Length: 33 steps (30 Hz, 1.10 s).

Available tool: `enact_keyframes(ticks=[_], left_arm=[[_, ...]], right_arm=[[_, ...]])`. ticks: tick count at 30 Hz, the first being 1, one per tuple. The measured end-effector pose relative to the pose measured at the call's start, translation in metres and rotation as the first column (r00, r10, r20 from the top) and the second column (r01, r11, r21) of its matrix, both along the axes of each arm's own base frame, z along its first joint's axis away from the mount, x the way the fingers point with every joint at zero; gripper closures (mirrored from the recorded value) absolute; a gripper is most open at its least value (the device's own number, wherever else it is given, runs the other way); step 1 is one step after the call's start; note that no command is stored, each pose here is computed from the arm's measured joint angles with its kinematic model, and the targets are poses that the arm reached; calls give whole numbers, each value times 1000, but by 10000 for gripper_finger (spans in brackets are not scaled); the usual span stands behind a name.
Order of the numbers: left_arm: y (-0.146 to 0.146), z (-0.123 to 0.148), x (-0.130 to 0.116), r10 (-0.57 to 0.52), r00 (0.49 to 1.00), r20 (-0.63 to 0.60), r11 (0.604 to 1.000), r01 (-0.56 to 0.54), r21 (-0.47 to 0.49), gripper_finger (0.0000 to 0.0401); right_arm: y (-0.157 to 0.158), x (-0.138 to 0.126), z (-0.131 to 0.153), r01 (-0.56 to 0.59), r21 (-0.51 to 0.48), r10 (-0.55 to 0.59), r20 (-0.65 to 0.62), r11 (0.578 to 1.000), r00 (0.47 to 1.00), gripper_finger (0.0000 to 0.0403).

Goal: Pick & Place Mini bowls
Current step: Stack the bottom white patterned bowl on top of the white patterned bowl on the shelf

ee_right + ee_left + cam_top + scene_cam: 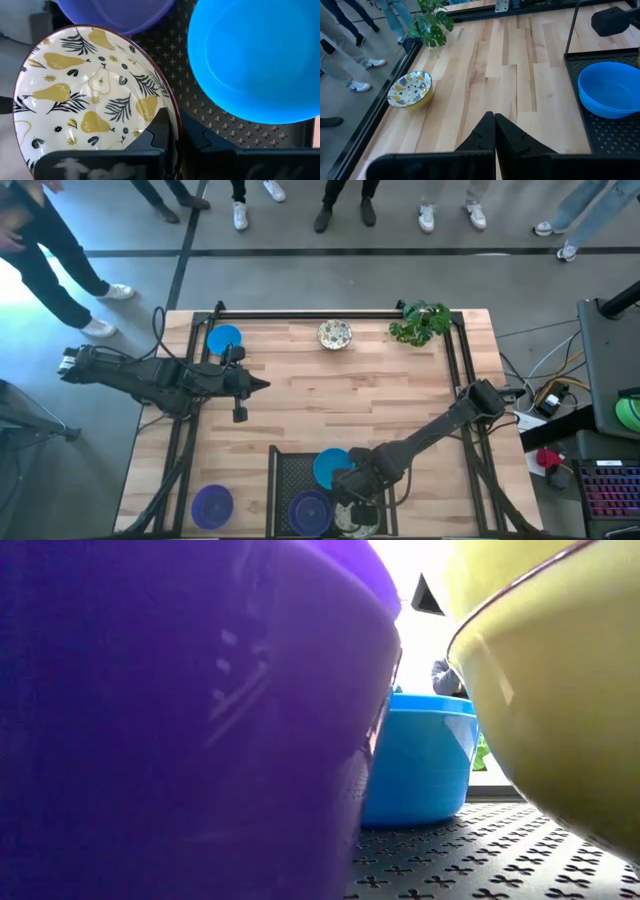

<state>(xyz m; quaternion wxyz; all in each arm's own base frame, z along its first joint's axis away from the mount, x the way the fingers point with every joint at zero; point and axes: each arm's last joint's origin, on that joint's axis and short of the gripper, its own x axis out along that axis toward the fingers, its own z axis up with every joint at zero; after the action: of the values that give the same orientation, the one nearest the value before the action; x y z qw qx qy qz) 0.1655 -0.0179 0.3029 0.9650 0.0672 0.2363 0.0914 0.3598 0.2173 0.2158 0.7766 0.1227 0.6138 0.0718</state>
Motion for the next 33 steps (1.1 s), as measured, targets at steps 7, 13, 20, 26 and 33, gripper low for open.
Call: enact_keyframes(ticks=[7, 13, 20, 26, 33], left_arm=[[-1, 0, 0, -23, 1000, -5, 1000, 23, 3, 401], [-5, -1, 0, -188, 982, -20, 982, 187, -25, 401], [-6, -1, 0, -219, 976, -20, 975, 218, -40, 401], [-6, -1, 0, -219, 976, -19, 975, 218, -40, 401], [-6, -1, 0, -218, 976, -19, 975, 218, -40, 401]], right_arm=[[-1, -3, -8, 5, -11, -5, -18, 1000, 1000, 391], [-1, -3, -11, 5, -8, -6, -12, 1000, 1000, 391], [-2, -4, -15, 6, -13, -6, -23, 1000, 1000, 391], [-3, -4, -16, 5, -13, -6, -25, 1000, 1000, 390], [-2, -4, -16, 7, -10, -7, -22, 1000, 1000, 390]])
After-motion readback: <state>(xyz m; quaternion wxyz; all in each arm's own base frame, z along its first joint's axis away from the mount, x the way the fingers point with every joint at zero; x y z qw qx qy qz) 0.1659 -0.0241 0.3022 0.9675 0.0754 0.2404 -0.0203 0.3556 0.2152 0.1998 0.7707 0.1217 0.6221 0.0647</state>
